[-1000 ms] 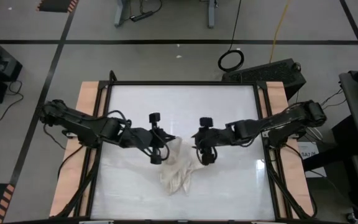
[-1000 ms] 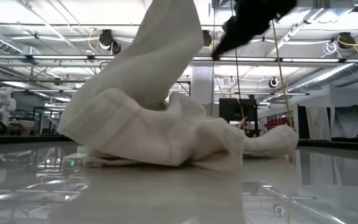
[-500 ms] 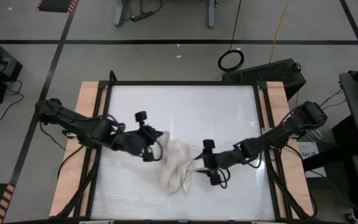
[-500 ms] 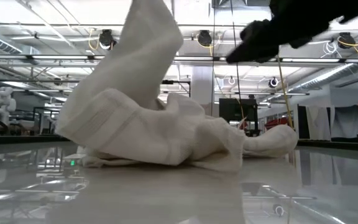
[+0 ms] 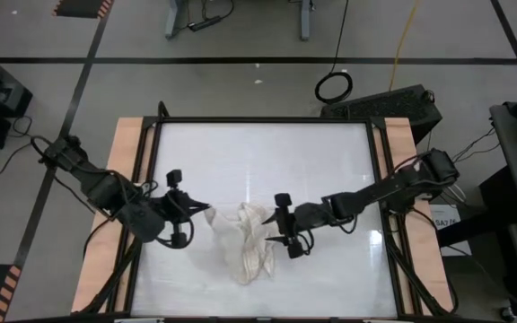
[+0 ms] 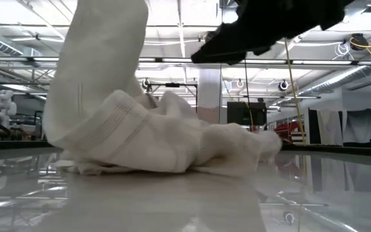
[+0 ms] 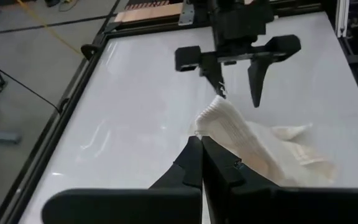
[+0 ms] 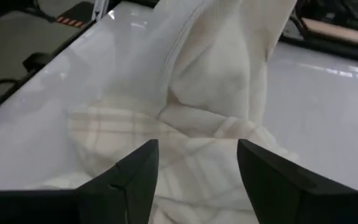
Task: Roll towel
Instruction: Roll the white towel
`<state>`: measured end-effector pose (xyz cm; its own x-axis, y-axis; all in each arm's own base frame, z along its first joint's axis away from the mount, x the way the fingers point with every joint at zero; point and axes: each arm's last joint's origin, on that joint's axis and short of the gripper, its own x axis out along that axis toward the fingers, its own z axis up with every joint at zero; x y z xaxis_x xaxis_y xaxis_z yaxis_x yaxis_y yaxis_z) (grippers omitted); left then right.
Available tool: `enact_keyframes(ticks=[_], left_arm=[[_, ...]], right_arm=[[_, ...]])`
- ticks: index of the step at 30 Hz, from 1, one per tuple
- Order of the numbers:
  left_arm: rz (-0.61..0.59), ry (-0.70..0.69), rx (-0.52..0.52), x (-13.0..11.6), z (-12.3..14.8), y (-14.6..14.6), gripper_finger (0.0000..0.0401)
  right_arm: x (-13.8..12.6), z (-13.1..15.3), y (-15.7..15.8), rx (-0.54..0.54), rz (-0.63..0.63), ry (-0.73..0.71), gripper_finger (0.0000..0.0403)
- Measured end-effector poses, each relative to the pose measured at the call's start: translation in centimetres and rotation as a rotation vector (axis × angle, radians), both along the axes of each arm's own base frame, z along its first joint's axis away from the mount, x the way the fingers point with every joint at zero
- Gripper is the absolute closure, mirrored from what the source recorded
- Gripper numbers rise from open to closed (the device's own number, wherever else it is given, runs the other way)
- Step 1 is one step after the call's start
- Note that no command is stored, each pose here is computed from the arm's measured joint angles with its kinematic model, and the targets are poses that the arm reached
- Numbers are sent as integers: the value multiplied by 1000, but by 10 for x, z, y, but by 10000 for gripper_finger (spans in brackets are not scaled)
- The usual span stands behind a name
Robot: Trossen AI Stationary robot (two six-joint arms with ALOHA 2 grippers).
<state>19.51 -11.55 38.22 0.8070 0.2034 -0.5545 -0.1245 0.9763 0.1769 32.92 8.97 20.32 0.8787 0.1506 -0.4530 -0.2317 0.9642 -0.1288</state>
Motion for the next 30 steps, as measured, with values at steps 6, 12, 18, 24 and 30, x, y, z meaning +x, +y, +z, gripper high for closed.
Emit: enact_keyframes(ticks=[6,12,18,24,30], left_arm=[[-21,5,12,-1,-1,-5,401],[-19,15,17,2,-4,-8,401],[-20,16,18,2,-4,-8,401],[-20,16,16,2,-4,-8,401],[-22,17,14,2,-4,-8,401]], right_arm=[[41,8,-15,67,-17,-21,145],[68,-13,-11,59,-45,86,131],[78,-39,-11,66,-128,107,164],[80,-49,-12,14,-199,110,224],[77,-46,-9,-66,-229,111,344]])
